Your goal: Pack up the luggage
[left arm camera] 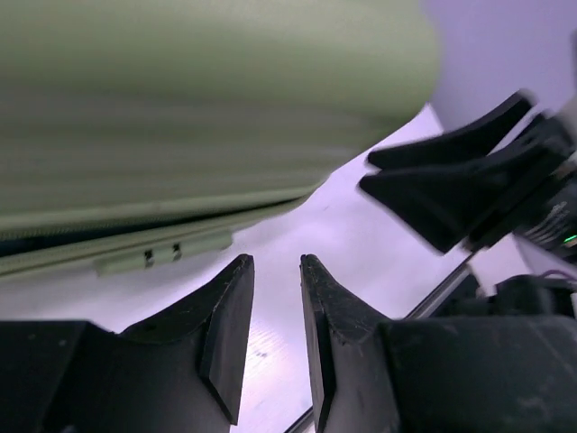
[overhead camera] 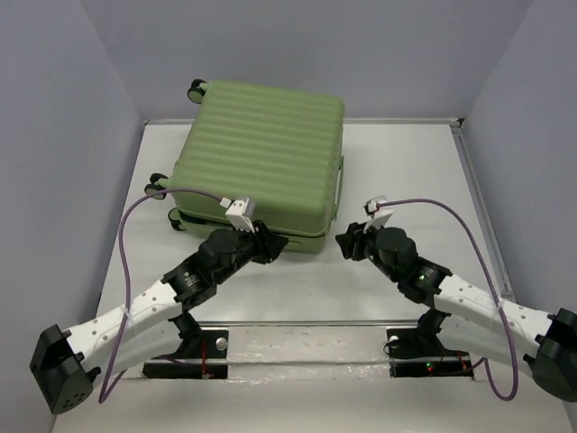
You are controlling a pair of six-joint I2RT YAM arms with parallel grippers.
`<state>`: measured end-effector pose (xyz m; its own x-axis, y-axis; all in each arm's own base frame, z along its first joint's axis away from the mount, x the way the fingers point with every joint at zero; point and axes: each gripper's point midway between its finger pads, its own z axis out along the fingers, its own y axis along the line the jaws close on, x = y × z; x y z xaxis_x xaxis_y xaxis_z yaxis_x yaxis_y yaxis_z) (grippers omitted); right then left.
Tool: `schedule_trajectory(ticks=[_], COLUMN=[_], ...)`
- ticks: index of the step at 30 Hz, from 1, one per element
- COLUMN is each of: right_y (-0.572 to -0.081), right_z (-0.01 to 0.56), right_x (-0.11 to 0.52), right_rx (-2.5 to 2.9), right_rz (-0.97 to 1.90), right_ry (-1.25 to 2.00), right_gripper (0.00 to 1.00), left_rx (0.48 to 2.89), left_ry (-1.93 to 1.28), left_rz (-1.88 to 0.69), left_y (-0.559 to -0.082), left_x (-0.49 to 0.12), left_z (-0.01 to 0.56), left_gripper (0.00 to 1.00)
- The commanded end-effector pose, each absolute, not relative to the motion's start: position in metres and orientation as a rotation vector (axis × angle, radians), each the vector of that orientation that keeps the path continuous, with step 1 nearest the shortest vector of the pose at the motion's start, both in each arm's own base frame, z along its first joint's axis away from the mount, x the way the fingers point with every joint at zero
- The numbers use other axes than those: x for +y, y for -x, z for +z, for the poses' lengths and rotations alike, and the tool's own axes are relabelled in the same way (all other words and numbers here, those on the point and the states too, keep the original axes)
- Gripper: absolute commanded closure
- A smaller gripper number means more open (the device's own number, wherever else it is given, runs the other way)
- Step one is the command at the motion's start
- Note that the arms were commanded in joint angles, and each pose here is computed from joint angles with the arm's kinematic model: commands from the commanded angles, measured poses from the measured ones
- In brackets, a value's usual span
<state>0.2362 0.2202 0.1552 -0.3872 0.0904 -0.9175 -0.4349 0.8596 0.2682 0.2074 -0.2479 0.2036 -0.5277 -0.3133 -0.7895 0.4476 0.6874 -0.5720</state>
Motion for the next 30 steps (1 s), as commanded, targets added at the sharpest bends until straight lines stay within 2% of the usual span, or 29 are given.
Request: schedule_trajectory(ticks=[1,10,19,22,23,25,30], right_y=[-0.243,-0.242,-0.269,-0.278,-0.279,-0.278,-0.251], right_z=[0.171,0.170,0.159,0.158,0.159,0.160,0.151], right_x=[0.230,0.260,0.269,0.262,0.261,0.258,0.265], right_rx=[1.869,1.849,1.856,1.845,1.838,1.839,1.881], right_rz=[0.615,0.735,0.672,0.627,0.623,0.627,0.705], right_ry=[0.443,0.566,0.515,0.448,0.440,0.416,0.461], right_gripper=[0.50,0.48,0.49,0.65,0.81,0.93,0.93], left_rx=[1.970,1.987,1.979,1.979,1.976,1.963,1.912], left_ry=[-0.113,-0.100,-0.115,-0.122,-0.123,-0.126,-0.101], left_rz=[-0.946,-0.872,-0.820,-0.810,-0.811,-0.807,-0.797], left_y=[-0.201,-0.221,-0.241,-0.245,-0.246,-0.249,-0.259], left_x=[-0.248,-0.257,-0.272,-0.274,-0.275,-0.278,-0.279], left_z=[0.168,0.148,0.152,0.152,0.153,0.157,0.169], left_gripper=[0.61,0.60,0.59,0.59,0.59,0.59,0.59])
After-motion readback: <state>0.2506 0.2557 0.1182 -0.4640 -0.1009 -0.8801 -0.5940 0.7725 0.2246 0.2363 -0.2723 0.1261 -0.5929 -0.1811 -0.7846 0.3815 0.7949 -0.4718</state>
